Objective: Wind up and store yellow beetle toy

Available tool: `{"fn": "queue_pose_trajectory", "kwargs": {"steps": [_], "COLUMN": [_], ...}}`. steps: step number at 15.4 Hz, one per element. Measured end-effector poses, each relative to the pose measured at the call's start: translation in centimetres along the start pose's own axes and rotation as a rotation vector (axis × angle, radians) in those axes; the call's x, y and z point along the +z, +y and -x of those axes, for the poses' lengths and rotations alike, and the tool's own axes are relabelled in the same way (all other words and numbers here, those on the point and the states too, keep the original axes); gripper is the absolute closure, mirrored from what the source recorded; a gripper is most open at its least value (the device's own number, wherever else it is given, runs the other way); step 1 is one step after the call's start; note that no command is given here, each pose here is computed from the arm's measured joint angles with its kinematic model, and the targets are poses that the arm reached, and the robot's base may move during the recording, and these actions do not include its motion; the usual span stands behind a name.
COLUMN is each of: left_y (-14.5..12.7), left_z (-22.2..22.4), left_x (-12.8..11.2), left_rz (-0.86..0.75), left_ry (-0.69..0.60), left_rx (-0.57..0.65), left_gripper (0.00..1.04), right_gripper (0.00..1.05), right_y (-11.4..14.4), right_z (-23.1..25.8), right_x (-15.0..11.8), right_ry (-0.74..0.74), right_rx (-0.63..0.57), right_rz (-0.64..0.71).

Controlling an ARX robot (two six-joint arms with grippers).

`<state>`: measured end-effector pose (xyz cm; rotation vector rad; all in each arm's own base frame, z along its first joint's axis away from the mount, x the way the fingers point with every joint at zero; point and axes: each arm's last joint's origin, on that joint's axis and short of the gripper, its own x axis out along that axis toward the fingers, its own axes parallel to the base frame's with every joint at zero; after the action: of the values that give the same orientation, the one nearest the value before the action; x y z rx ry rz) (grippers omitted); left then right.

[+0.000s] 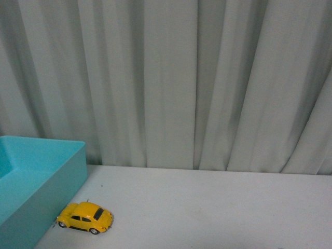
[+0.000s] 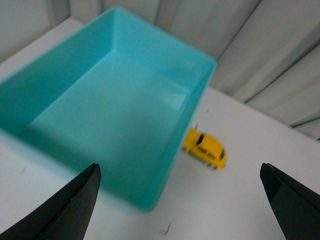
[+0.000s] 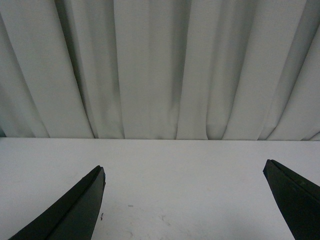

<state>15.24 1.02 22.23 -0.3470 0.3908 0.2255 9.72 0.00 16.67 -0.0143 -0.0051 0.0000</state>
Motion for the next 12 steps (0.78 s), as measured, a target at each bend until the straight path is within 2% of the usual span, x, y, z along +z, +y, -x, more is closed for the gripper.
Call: {"fn": "queue_pose_trajectory", "kwargs": {"steps": [2,4,6,8,9,12], "left_y": [-2.9,-5.3,-9.3,-12.7,-13.6,-14.2], "left_z": [-5.3,-11.3,-15.1,-17.4,-18.3,-19.3], "left_x": [3.7,4.3,4.7,4.7,4.8,4.1], "left_rz": [-0.123,-0.324,-0.595,-0.964,-1.181,-1.602], "left_ry": [-0.025,0.051,0.093,0.167,0.200,0.327], "left_rx": [-0.019,-0.013,-0.166,-0.374,-0.433,-0.538], "left_gripper": [0.07,0.07,0.07,0.07,0.07,0.07], "right_gripper": [0.07,0.07,0.07,0.07,0.07,0.07], "right_y": [0.0,0.0,0.0,0.0,0.0,0.0], "right_z": [0.0,0.0,0.0,0.0,0.0,0.0], "right_x": [0.0,0.0,0.0,0.0,0.0,0.0], "right_ry": [0.001,0.001,0.001,0.001,0.001,0.001], "right_rx": [0.000,0.000,0.000,0.000,0.000,0.000], "right_rz": [0.000,0.000,0.000,0.000,0.000,0.000]}}
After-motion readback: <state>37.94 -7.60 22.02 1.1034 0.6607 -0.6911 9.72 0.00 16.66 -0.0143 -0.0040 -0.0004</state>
